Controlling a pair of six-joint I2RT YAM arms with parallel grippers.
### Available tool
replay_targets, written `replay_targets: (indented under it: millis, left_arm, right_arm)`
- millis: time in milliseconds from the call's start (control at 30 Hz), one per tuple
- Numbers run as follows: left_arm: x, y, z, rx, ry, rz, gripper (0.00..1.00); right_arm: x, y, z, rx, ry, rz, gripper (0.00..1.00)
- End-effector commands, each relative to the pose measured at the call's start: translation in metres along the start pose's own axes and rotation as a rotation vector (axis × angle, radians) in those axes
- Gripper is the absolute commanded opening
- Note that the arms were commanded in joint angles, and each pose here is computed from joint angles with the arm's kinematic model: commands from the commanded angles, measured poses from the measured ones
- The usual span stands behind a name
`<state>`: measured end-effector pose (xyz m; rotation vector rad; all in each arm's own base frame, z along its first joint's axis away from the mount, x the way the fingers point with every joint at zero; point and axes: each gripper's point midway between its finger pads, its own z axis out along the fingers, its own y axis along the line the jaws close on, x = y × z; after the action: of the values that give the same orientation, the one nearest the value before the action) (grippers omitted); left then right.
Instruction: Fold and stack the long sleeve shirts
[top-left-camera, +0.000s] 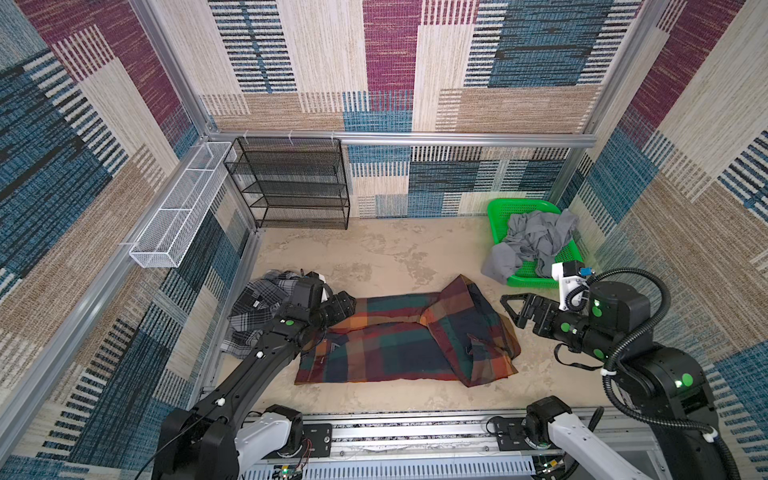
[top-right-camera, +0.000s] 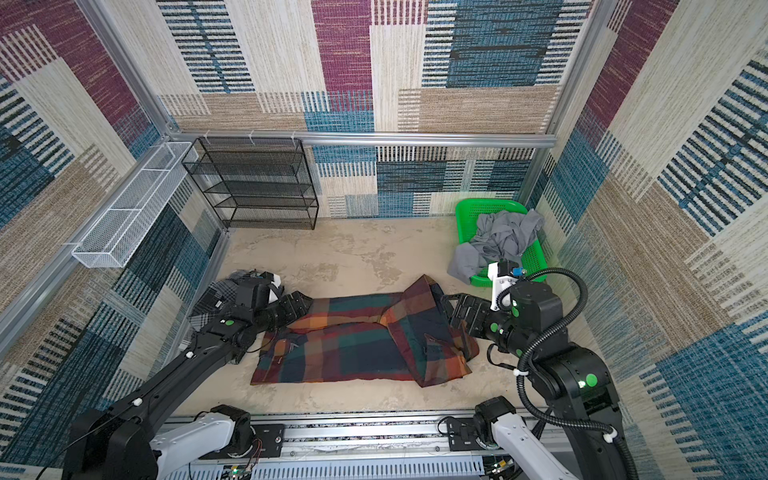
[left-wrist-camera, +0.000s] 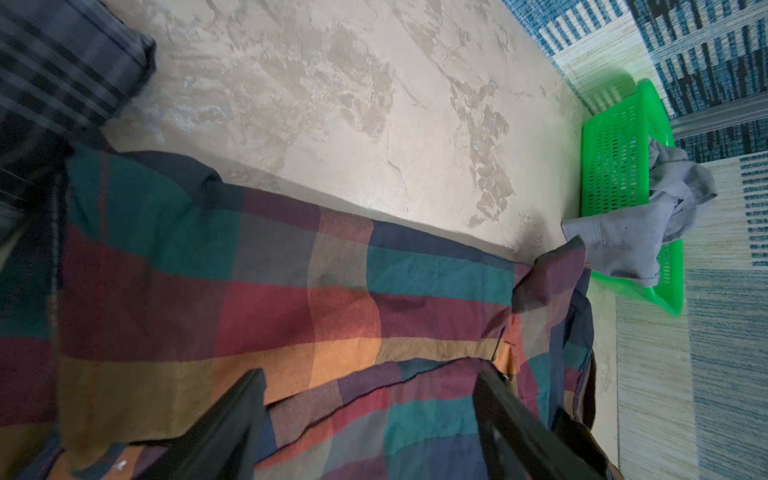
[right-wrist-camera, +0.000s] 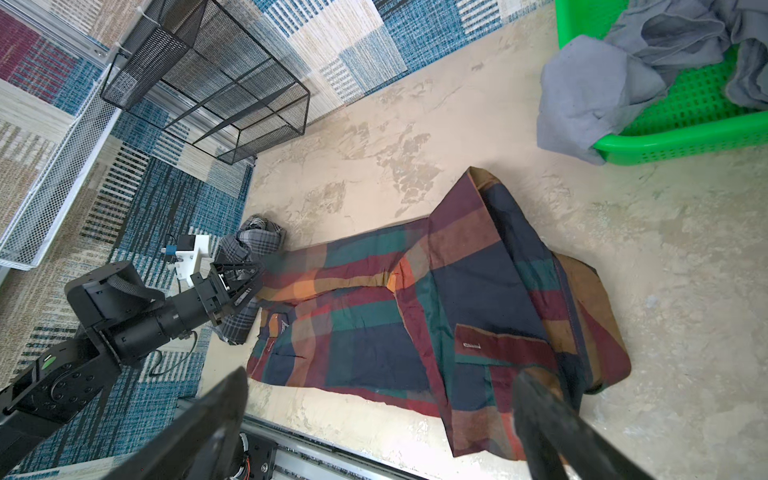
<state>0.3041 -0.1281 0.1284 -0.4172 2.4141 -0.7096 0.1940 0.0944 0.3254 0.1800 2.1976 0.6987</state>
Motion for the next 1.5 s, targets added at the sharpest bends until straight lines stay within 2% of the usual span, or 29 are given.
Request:
replay_targets:
  millis: [0, 133, 200, 300, 400, 667, 767, 833, 1067, 1167, 1300, 1467]
  left_arm:
    - [0.004, -0.008, 0.008, 0.048, 0.03, 0.006, 0.81]
    - [0.01, -0.002, 0.016, 0.024, 0.062, 0.012, 0.81]
    - [0.014, -0.001, 0.02, 0.028, 0.072, 0.008, 0.81]
    - [0.013, 0.0, 0.027, 0.022, 0.081, 0.001, 0.8]
    - [0.01, -0.001, 0.034, 0.014, 0.087, -0.003, 0.8]
    - [0.0, -0.015, 0.066, 0.004, 0.139, -0.011, 0.79]
    - [0.002, -0.011, 0.08, -0.022, 0.171, -0.013, 0.79]
    - [0.007, -0.009, 0.087, -0.025, 0.192, -0.025, 0.79]
    - [0.022, 0.005, 0.103, -0.046, 0.221, -0.046, 0.78]
    - [0.026, 0.008, 0.106, -0.049, 0.227, -0.049, 0.77]
    - [0.031, 0.014, 0.107, -0.06, 0.232, -0.05, 0.77]
    - [0.036, 0.02, 0.109, -0.068, 0.236, -0.058, 0.77]
  right_arm:
    - [-0.01, 0.009, 0.029, -0.064, -0.025, -0.025, 1.0]
    - [0.016, -0.028, 0.085, 0.037, 0.056, 0.016, 0.95]
    - [0.027, -0.05, 0.107, 0.094, 0.056, 0.037, 0.9]
    - [0.033, -0.062, 0.141, 0.102, 0.06, 0.035, 0.74]
    - [0.032, -0.057, 0.171, 0.06, 0.091, 0.042, 0.68]
    - [0.045, -0.1, 0.238, 0.195, 0.131, 0.008, 0.7]
    - [0.059, -0.122, 0.248, 0.268, 0.152, -0.006, 0.69]
    - [0.069, -0.13, 0.252, 0.276, 0.16, -0.005, 0.64]
    - [0.084, -0.149, 0.259, 0.311, 0.164, -0.025, 0.61]
    - [0.088, -0.15, 0.262, 0.289, 0.178, -0.03, 0.54]
    - [0.091, -0.132, 0.261, 0.184, 0.183, -0.045, 0.32]
    - [0.077, -0.107, 0.245, 0.064, 0.109, -0.091, 0.18]
